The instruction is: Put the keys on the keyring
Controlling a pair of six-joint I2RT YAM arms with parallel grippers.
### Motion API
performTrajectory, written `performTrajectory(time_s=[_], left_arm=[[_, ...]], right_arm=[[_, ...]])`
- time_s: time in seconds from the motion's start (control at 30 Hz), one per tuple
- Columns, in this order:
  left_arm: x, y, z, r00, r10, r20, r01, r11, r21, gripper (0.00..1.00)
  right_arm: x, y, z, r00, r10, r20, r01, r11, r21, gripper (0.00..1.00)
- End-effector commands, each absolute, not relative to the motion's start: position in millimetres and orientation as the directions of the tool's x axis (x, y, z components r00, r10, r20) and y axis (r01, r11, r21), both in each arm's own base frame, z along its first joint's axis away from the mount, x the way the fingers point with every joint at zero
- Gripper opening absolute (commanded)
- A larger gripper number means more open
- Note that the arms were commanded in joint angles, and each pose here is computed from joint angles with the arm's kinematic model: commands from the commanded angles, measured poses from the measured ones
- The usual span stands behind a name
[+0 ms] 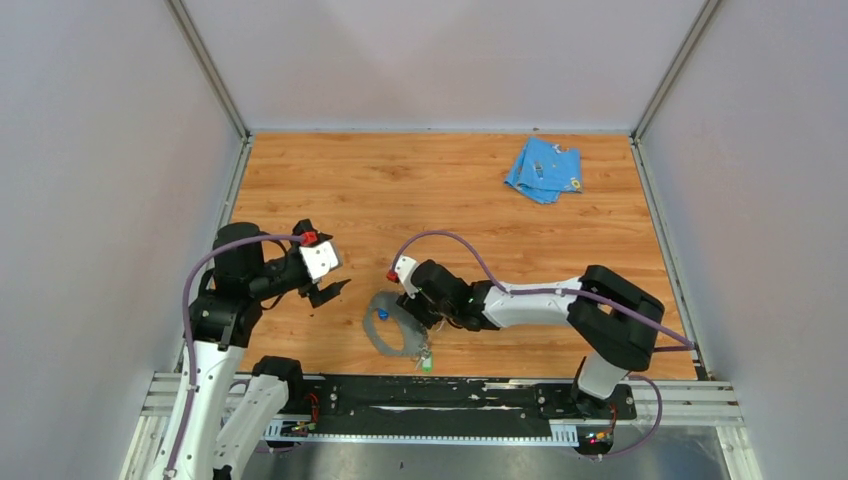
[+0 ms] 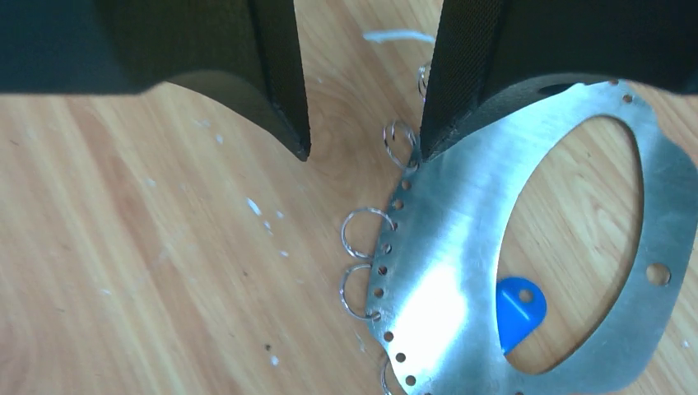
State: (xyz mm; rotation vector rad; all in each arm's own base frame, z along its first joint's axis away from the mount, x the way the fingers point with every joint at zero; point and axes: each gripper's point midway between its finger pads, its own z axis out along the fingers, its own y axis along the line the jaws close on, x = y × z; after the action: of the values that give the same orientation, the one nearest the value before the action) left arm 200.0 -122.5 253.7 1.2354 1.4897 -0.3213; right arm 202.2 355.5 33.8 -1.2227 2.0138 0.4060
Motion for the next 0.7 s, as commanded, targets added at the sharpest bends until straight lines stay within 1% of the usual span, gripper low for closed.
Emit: performTrajectory(time_s=[0.0, 0.07, 0.17, 0.23, 0.3, 0.43, 0.57, 0.67], left_arm=[[205, -114, 241, 0.081, 0.513, -0.854, 0.797, 0.481, 0.365, 0.94], [210, -109, 238, -0.02, 0.494, -0.869, 0.784, 0.547, 0.293, 1.0], [212, -103, 232, -0.136, 0.5, -0.855, 0.779, 0.587, 0.22, 1.0], [216, -97, 230, -0.196, 0.488, -0.851, 0.748, 0.635, 0.192, 1.0], [220, -92, 227, -0.246, 0.475, -0.845, 0.717, 0.675, 0.171, 1.0], [232, -78, 215, -0.362, 0.462, -0.81, 0.645, 0.751, 0.14, 1.0], [241, -74, 209, -0.403, 0.456, -0.794, 0.622, 0.773, 0.128, 1.0], [245, -76, 208, -0.421, 0.441, -0.793, 0.619, 0.778, 0.105, 1.0]], right_arm=[[203, 333, 63, -0.22, -0.682, -0.698, -0.866, 0.466, -0.182, 0.58], [199, 340, 79, -0.209, -0.653, -0.728, -0.879, 0.451, -0.153, 0.61], [197, 354, 95, -0.176, -0.63, -0.757, -0.902, 0.411, -0.132, 0.66], [192, 371, 99, -0.149, -0.62, -0.77, -0.938, 0.335, -0.088, 0.67], [193, 379, 93, -0.179, -0.636, -0.751, -0.954, 0.299, -0.026, 0.67], [212, 392, 79, -0.259, -0.634, -0.728, -0.952, 0.296, 0.08, 0.65], [225, 406, 63, -0.24, -0.662, -0.71, -0.961, 0.268, 0.074, 0.69], [229, 406, 44, -0.283, -0.704, -0.651, -0.953, 0.283, 0.108, 0.67]])
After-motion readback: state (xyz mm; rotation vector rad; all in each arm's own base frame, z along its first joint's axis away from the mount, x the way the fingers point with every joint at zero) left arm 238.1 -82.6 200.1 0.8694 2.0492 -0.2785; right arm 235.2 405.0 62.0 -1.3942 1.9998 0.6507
